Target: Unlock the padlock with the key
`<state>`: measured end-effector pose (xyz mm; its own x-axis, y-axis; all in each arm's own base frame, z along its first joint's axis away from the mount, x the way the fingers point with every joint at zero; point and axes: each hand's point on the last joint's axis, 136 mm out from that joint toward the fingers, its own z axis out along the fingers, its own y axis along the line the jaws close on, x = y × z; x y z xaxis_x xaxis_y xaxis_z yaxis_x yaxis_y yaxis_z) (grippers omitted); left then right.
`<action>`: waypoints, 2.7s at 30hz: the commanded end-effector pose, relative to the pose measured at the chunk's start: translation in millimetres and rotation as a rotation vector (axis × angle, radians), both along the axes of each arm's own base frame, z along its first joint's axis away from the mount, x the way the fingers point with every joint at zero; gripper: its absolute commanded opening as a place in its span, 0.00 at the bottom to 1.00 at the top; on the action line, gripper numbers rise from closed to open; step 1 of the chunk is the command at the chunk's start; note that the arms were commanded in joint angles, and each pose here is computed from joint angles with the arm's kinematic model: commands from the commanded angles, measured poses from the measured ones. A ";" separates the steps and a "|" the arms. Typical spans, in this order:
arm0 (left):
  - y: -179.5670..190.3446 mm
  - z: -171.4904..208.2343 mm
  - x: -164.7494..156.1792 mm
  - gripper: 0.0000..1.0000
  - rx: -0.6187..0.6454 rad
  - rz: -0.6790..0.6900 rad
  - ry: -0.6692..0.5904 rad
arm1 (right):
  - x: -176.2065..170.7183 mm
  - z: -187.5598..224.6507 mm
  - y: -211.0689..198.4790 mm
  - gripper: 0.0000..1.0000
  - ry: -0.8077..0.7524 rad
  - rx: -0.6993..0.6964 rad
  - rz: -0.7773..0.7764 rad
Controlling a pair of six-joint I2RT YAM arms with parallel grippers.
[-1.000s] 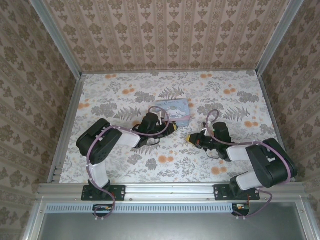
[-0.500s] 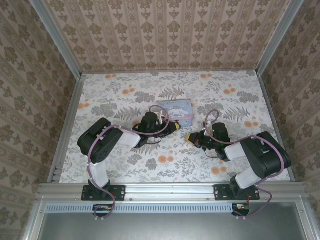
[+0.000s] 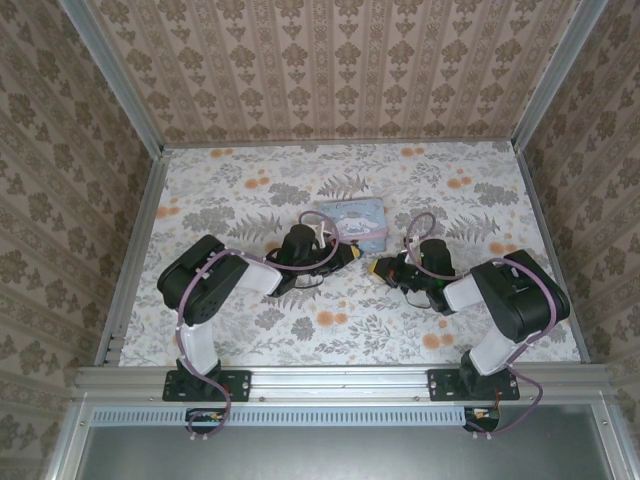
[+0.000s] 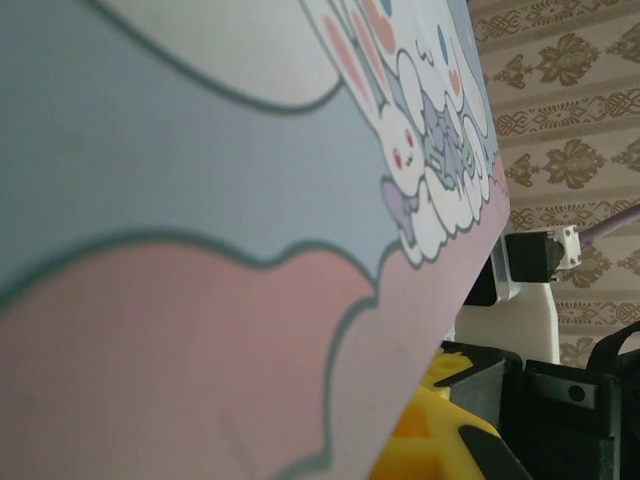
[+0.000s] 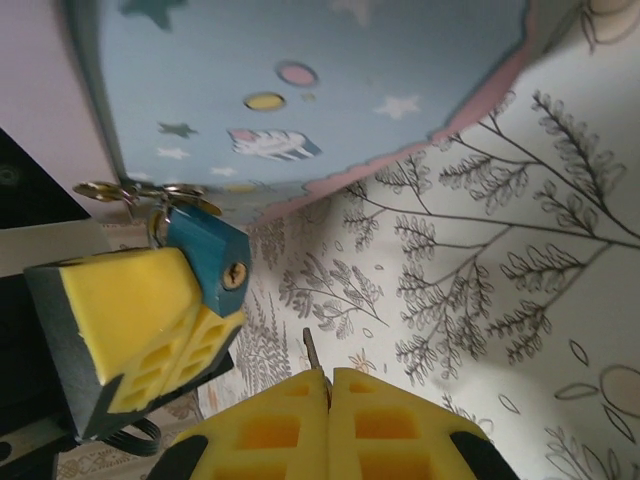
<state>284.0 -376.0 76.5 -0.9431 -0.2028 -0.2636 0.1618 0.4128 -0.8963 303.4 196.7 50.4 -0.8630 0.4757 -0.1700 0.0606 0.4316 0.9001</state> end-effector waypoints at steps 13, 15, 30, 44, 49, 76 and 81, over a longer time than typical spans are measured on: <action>-1.6 1.2 0.2 0.00 -0.041 -0.012 -0.001 | 23.7 16.7 1.8 0.00 -0.046 0.010 -0.035; -1.3 0.3 0.2 0.00 -0.039 -0.011 -0.002 | 23.9 18.4 1.8 0.00 -0.048 0.010 -0.035; -1.5 -5.0 1.3 0.00 -0.036 -0.006 0.005 | 21.0 33.0 1.9 0.00 -0.073 0.015 -0.026; -3.2 0.1 0.7 0.00 -0.049 -0.010 0.022 | 4.5 2.7 -8.6 0.00 -0.020 -0.041 -0.028; -4.2 2.2 -1.6 0.00 -0.066 -0.017 0.034 | 5.6 -5.2 -11.1 0.00 -0.009 -0.057 -0.039; -6.7 -4.0 -1.5 0.00 -0.068 -0.019 0.047 | 28.0 15.0 -1.2 0.00 -0.036 0.013 -0.051; -8.4 -3.7 -1.6 0.00 -0.073 -0.020 0.046 | 28.6 19.4 0.6 0.00 -0.044 0.025 -0.048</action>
<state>284.6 -378.4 66.6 -0.9539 -0.2148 -0.2098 0.1152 0.3833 -0.9164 323.6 193.6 52.4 -0.8401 0.5162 -0.1669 0.0866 0.4312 0.8981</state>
